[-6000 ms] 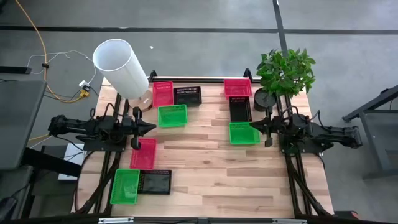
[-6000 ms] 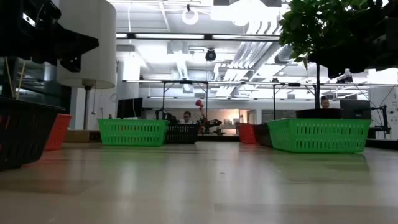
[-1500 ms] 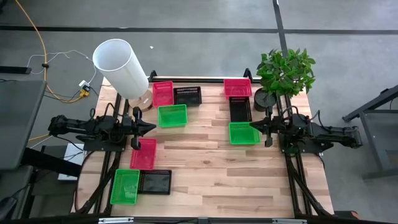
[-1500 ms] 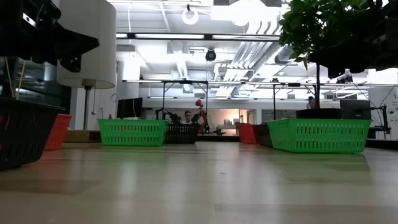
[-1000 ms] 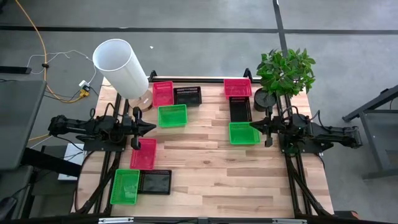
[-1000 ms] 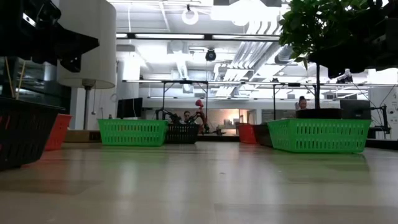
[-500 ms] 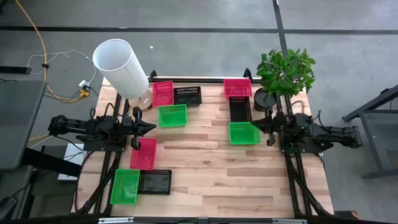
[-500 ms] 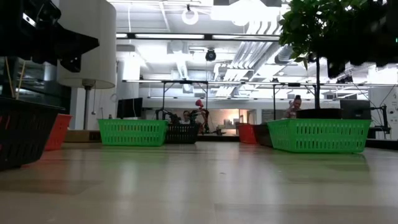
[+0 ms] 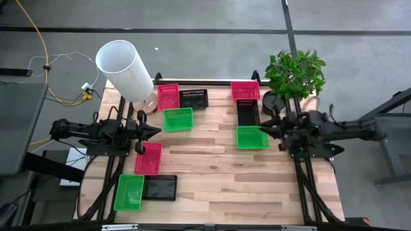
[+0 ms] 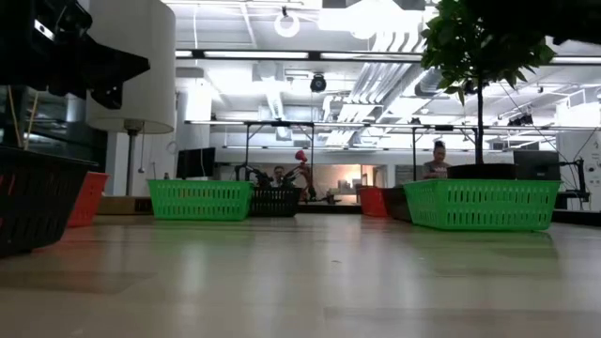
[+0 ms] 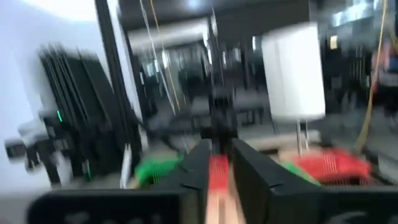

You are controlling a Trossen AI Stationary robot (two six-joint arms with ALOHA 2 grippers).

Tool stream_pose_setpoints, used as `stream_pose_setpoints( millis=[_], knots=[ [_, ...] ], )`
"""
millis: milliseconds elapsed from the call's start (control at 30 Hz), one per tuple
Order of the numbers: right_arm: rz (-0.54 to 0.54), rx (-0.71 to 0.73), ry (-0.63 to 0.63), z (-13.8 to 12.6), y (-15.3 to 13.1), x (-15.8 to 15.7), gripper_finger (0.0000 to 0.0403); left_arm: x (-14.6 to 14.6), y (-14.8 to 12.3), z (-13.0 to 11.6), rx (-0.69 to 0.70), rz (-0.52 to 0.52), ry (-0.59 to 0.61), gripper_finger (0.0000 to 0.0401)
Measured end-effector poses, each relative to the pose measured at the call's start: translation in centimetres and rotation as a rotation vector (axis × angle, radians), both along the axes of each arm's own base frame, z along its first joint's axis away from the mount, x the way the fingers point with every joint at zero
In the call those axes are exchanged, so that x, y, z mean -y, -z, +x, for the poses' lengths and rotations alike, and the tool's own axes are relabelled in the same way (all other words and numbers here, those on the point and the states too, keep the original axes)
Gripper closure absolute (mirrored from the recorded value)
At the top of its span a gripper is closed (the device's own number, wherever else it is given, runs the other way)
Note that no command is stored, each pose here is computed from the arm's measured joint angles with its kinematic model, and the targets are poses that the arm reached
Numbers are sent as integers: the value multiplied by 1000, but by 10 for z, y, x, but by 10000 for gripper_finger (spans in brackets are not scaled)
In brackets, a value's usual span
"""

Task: Stack baskets by color
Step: Stack the right green basket on top of the top green basket

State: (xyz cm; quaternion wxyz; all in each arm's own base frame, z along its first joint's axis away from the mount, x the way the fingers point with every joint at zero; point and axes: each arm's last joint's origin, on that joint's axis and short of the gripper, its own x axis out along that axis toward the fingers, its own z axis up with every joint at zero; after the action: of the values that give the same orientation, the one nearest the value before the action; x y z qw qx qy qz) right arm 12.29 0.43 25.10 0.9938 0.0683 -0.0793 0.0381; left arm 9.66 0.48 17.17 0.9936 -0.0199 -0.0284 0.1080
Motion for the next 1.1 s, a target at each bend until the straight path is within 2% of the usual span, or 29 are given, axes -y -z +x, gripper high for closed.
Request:
stream_pose_setpoints(
  millis=[100, 233, 467, 600, 800, 1000, 1100],
  knots=[
    [-21, -186, 0, 17, -13, -5, 287, 0, 0, 0, 1, 0, 0, 401],
    [-28, -509, -4, 36, -24, -11, 241, 0, 0, 0, 1, 0, 0, 401],
    [11, -960, 60, 59, -28, -21, 226, 0, 0, 0, 0, 0, 0, 401],
    [17, -1124, 74, 72, -20, -28, 226, 0, 0, 0, 0, 0, 0, 401],
    [-58, -1339, 76, 87, 9, -35, 226, 0, 0, 0, 0, 0, 0, 401],
    [-125, -1456, 70, 107, 38, -40, 226, 0, 0, 0, 1, 0, 0, 401],
    [-203, -1511, 91, 114, 53, -40, 226, 0, 0, 0, 1, 0, 0, 401]
  ],
)
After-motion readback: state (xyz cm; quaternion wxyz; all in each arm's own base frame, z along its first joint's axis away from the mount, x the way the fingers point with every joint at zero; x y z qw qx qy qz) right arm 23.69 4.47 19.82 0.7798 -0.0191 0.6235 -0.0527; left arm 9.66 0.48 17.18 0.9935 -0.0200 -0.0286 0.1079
